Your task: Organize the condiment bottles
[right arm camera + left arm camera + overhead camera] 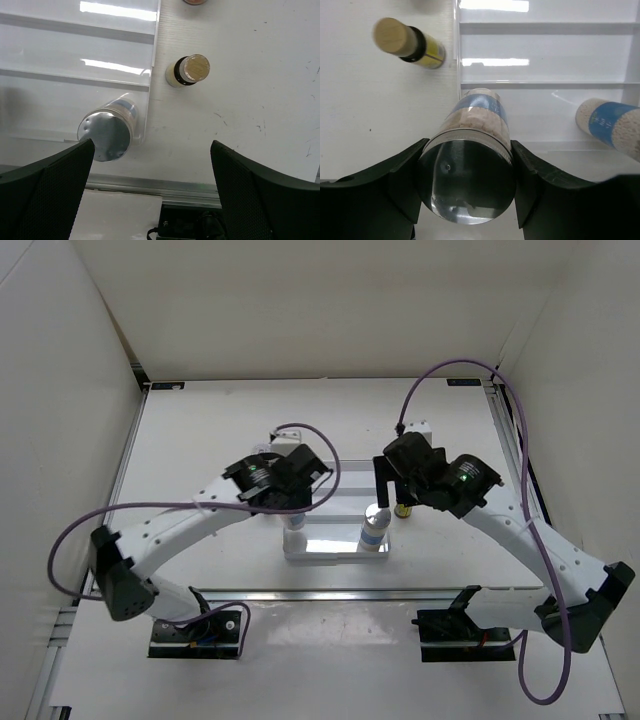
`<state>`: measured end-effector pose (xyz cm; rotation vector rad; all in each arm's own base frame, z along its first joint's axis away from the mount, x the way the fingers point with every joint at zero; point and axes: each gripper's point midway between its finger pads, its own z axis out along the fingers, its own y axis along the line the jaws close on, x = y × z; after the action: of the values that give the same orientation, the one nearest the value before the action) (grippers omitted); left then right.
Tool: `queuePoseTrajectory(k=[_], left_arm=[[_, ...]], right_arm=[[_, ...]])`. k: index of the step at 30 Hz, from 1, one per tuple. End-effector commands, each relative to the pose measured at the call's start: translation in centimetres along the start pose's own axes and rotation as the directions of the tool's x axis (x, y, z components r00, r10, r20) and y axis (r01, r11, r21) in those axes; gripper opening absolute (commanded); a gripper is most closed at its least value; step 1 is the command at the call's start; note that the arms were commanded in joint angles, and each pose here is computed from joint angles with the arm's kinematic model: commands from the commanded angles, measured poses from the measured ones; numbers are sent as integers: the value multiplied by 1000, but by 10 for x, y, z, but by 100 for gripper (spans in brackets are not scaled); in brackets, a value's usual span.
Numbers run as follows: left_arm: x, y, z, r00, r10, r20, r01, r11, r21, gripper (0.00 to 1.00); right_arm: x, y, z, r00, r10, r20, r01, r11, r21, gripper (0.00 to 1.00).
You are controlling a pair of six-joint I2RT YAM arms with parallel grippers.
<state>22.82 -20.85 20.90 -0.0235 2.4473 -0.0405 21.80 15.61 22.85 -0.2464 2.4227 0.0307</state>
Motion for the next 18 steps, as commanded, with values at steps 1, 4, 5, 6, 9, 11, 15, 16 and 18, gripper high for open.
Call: queuePoseTrajectory(k=[1,4,5,6,9,11,15,16,18], left_arm=[[-7,-20,15,999,26,26,-26,1000,-8,11],[-4,-27,31,999,39,18,-39,999,-30,11],[1,-29,36,999,46,4,-46,998,-32,11],[1,-33,36,999,40,1,-40,999,-16,11],[14,-35,52,998,60,-20,-61,998,-23,11],[19,-34,57,997,68,-29,-69,997,-32,15],[28,-30,64,996,76,-50,-78,995,-54,41],[31,-28,65,995,80,-56,-83,995,-59,51],[31,-28,65,994,89,-57,-92,994,-59,84]], right_arm=[[-9,-16,-12,997,52,49,-53,998,34,100],[-10,-23,-17,997,57,54,-60,997,51,100],[-13,-24,-21,995,66,69,-69,997,42,100],[-11,-27,-22,996,61,65,-65,996,55,100],[-13,-29,-24,995,65,79,-70,996,59,100],[-12,-32,-27,993,88,84,-94,993,66,100],[-8,-35,-24,993,98,71,-103,991,81,100],[-8,-35,-24,993,98,71,-103,991,81,100],[-6,-39,-21,989,126,70,-133,986,103,100]])
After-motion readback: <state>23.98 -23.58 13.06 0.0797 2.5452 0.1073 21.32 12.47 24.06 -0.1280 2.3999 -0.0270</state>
